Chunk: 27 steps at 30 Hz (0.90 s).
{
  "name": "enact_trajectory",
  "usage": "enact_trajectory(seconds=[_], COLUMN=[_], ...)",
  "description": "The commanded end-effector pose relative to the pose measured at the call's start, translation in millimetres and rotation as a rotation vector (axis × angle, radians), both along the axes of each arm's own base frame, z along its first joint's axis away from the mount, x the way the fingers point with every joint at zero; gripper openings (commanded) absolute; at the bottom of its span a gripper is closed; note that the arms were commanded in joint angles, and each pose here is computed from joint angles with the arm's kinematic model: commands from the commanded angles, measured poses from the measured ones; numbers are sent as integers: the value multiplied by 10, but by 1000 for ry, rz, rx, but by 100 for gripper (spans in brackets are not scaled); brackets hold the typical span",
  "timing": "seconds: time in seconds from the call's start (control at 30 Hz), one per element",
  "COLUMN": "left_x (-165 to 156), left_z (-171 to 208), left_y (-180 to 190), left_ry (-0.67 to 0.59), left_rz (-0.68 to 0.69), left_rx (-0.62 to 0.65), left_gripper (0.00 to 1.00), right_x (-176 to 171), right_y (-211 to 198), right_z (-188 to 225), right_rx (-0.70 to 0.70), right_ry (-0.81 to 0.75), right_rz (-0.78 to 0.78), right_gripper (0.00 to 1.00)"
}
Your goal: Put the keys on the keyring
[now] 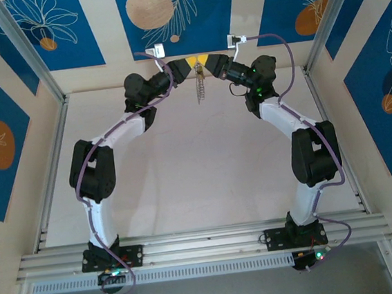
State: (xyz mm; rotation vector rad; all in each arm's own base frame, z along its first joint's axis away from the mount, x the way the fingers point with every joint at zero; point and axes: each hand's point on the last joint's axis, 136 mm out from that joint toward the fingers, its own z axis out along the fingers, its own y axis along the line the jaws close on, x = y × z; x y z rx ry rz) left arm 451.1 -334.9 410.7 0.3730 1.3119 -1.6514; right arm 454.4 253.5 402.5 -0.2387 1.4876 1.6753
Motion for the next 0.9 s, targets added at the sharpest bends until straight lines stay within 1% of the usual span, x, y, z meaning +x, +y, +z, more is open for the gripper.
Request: enact_trajectory(seconds=[0.0,0.17,0.2,0.3,0.37,0.47,0.67,0.87], left_x=[-131,-132,-131,-103,-66,-10,149,310], left_z=[274,288,299,295,272,228,33,-218], left_y=[19,9,17,69,113,148,170,166], left_ry=[-94,-100,-105,-109,-113,-116,-103,-68], left_rz=[-8,-27,-32,-42,-50,-76,-140,-229], left_rx=[-50,-38,-34,-19,-3,31,112,201], left_gripper=[0,0,4,22,30,38,46,47], right_x=[26,26,27,47,75,126,208,343], right_y=[54,35,25,-16,-81,-187,-382,-487], right_z=[-51,-82,-91,-136,-169,-199,-294,-487], right_rx=[-16,-48,-59,-101,-127,-160,-220,-252], right_ry=[3,-3,-5,-12,-16,-17,-25,-10], right_rz=[9,25,29,51,71,105,173,259], right_gripper=[0,0,0,0,0,0,0,0])
